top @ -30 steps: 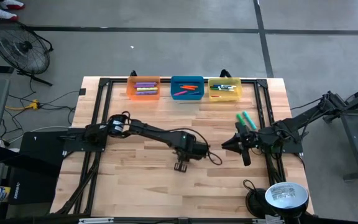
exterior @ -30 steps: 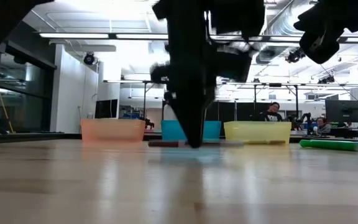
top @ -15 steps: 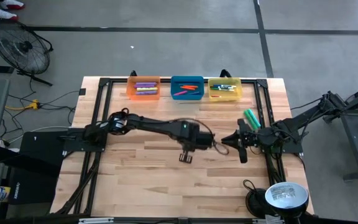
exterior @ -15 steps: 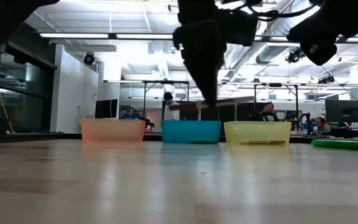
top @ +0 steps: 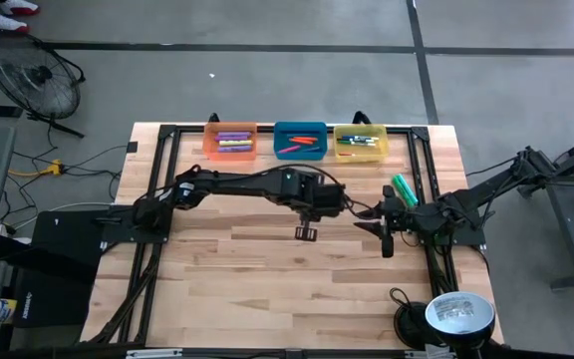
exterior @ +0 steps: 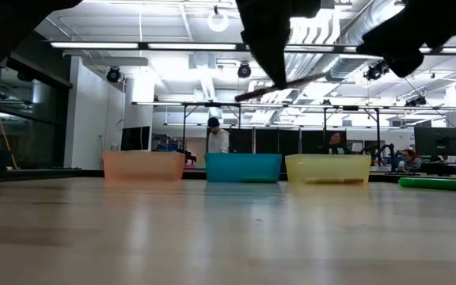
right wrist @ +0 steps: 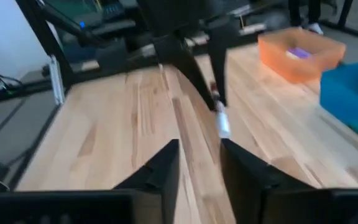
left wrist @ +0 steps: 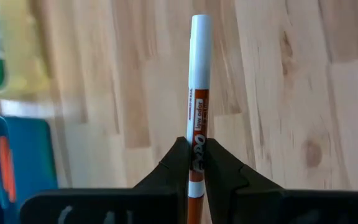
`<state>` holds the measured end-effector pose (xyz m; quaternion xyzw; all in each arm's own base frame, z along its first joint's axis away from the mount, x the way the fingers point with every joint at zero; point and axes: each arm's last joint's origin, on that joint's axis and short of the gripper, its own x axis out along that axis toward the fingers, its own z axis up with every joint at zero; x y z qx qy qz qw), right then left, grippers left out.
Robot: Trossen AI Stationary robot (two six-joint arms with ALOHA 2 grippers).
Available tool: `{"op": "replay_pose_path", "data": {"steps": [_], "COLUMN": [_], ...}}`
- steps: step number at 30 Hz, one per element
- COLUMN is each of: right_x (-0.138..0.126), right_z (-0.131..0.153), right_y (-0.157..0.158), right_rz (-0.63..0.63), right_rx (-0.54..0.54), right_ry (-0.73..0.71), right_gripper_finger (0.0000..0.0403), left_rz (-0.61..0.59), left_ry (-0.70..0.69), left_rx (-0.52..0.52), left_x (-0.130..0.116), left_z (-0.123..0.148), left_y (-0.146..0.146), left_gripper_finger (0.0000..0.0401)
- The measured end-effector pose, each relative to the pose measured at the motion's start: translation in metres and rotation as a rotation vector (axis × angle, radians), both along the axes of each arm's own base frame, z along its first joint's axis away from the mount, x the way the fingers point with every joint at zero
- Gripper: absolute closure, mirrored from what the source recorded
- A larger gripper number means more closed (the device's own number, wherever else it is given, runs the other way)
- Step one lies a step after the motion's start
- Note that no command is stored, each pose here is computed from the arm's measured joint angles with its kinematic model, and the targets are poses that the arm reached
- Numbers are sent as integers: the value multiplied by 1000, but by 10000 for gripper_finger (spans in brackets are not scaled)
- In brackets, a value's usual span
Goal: Pick & Place Markers
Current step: Put the brown marker into the yellow bin
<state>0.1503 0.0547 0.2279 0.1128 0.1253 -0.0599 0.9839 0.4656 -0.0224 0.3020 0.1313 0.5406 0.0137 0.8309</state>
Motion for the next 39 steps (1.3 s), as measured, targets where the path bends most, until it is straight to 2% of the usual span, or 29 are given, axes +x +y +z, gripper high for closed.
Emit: {"op": "replay_pose_path", "data": {"steps": [4,7,12,22,27,39], "right_x": [5,10,19,41,48,52], "right_z": [9,9,2,-15,-18,-19], "right_y": [-2,-5,-12,-20,-23,-30], "right_rz": [-2,-18,-5,45,50,33], "right_rx": [-13,-33,-8,15,3,1], "right_ry": [-85,-98,-49,24,15,12], "right_gripper_finger": [240,205,177,189,200,243], "left_rz": [4,3,3,4,4,4], "left_ry": [-41,-71,-68,-74,-74,-74], "left_rx": [0,-2,-2,-3,-4,-4], "left_x": [3,6,5,6,6,6], "left_z": [3,4,4,4,4,4], "left_y": [1,1,0,0,0,0], "left_gripper_finger": [382,382,382,382,382,382]}}
